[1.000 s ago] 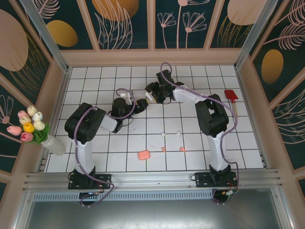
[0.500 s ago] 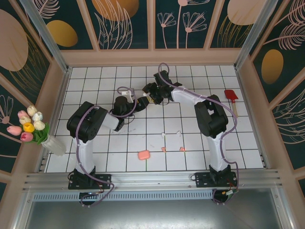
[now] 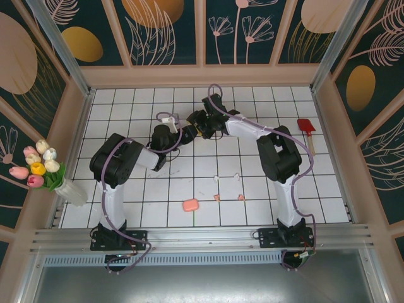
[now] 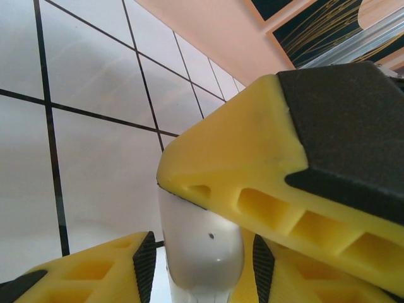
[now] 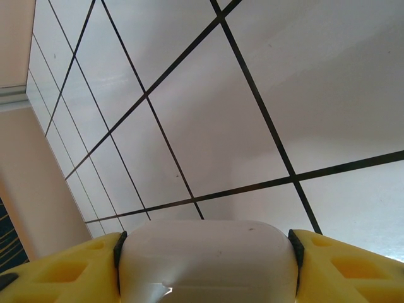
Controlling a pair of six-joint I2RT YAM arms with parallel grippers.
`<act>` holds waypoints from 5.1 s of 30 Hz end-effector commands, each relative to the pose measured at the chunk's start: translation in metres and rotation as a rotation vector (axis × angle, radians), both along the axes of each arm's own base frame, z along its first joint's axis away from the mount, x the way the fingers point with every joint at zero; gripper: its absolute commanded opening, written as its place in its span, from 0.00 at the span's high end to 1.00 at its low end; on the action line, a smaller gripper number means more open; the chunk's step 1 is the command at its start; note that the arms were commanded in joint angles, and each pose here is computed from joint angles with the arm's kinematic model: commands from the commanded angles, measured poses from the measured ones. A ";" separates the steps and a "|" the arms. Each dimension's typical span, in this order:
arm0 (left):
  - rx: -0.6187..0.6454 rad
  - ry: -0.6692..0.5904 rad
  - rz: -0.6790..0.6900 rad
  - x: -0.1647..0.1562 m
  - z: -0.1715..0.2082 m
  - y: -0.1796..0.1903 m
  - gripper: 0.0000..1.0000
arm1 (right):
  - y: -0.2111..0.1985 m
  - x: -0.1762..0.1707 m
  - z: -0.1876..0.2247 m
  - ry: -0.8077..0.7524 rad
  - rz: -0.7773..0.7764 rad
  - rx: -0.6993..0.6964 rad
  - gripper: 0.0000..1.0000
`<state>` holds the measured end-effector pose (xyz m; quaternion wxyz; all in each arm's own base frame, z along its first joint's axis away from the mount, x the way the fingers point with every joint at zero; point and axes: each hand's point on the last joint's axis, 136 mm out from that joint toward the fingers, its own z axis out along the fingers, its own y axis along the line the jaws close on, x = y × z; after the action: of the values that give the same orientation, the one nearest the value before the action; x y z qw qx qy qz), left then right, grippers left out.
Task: Insert wireless bluetooth earbuds into charging case
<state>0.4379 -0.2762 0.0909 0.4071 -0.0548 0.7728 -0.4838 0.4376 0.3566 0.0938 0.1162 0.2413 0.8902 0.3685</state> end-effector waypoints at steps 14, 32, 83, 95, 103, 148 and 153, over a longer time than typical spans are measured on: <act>0.012 -0.021 0.003 0.010 -0.003 -0.005 0.74 | 0.006 -0.011 0.020 -0.020 0.017 0.043 0.39; 0.012 -0.034 -0.109 -0.005 0.008 -0.017 0.88 | -0.077 0.016 0.073 -0.158 -0.136 0.051 0.12; 0.203 -0.170 -0.508 -0.046 0.071 -0.047 0.88 | -0.070 -0.048 0.057 -0.090 -0.201 0.248 0.09; 0.211 -0.194 -0.495 -0.045 0.078 -0.045 0.89 | -0.049 -0.042 0.062 -0.084 -0.205 0.280 0.11; 0.207 -0.195 -0.494 -0.046 0.078 -0.045 0.89 | -0.039 -0.035 0.062 -0.073 -0.211 0.299 0.14; 0.227 -0.217 -0.488 -0.045 0.081 -0.043 0.59 | -0.053 -0.033 0.057 -0.082 -0.256 0.308 0.54; 0.220 -0.208 -0.498 -0.046 0.078 -0.045 0.58 | -0.052 -0.033 0.059 -0.086 -0.251 0.318 0.55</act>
<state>0.3932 -0.3194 0.1553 0.3464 0.2191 0.7762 -0.4791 0.4012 0.3073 0.1406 0.1465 0.3495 0.7905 0.4811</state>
